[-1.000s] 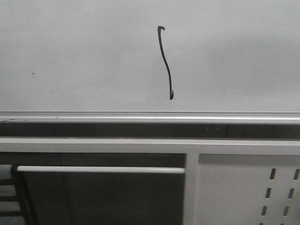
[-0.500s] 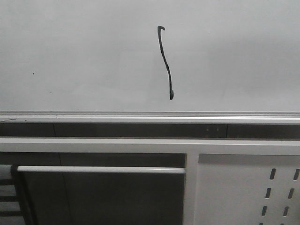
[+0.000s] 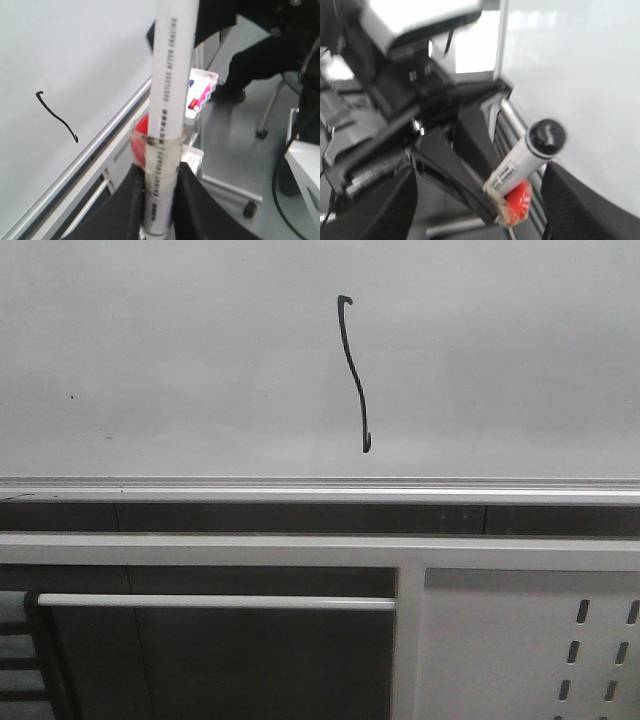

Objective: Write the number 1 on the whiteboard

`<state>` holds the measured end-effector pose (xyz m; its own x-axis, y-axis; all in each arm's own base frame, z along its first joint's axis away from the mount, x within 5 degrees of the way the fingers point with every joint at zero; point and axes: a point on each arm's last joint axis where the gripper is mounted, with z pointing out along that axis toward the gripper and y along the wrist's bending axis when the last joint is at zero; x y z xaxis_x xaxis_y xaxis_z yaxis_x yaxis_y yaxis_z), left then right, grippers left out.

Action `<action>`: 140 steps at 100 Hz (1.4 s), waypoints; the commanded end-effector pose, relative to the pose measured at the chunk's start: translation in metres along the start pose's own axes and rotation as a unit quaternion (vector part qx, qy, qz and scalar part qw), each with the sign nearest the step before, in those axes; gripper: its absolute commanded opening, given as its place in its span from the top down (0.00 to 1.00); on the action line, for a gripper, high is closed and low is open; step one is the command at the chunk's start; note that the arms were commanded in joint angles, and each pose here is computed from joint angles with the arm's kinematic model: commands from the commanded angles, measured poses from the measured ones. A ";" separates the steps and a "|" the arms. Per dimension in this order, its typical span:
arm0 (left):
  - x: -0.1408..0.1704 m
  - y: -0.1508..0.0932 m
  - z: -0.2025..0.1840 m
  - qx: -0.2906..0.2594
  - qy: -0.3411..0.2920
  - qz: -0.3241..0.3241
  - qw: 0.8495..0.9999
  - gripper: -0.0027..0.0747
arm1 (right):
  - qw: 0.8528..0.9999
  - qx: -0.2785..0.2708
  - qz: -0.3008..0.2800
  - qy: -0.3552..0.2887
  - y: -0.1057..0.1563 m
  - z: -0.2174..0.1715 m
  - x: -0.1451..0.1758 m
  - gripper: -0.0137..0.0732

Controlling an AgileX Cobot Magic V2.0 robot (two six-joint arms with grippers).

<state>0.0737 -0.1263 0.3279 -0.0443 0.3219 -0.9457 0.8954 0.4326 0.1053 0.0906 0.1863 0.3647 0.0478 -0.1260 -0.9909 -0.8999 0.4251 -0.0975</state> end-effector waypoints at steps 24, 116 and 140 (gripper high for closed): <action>0.006 0.025 0.015 -0.136 -0.183 -0.120 0.966 0.99 | 0.993 0.060 0.003 -0.105 -0.015 -0.061 -0.026 0.92; 0.029 0.051 0.090 -0.239 -0.166 -0.204 0.935 0.99 | 0.962 0.190 0.072 -0.180 -0.031 -0.128 0.009 0.91; 0.037 0.056 0.106 -0.261 -0.187 -0.229 0.919 0.99 | 0.962 0.190 0.072 -0.180 -0.031 -0.128 0.009 0.91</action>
<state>0.1630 -0.1763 0.2489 -0.2358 -0.1833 -0.9544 0.4820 0.8307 -0.2786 0.0623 0.0603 0.3624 0.1047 0.2446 -0.9640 -0.7120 0.6952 0.0990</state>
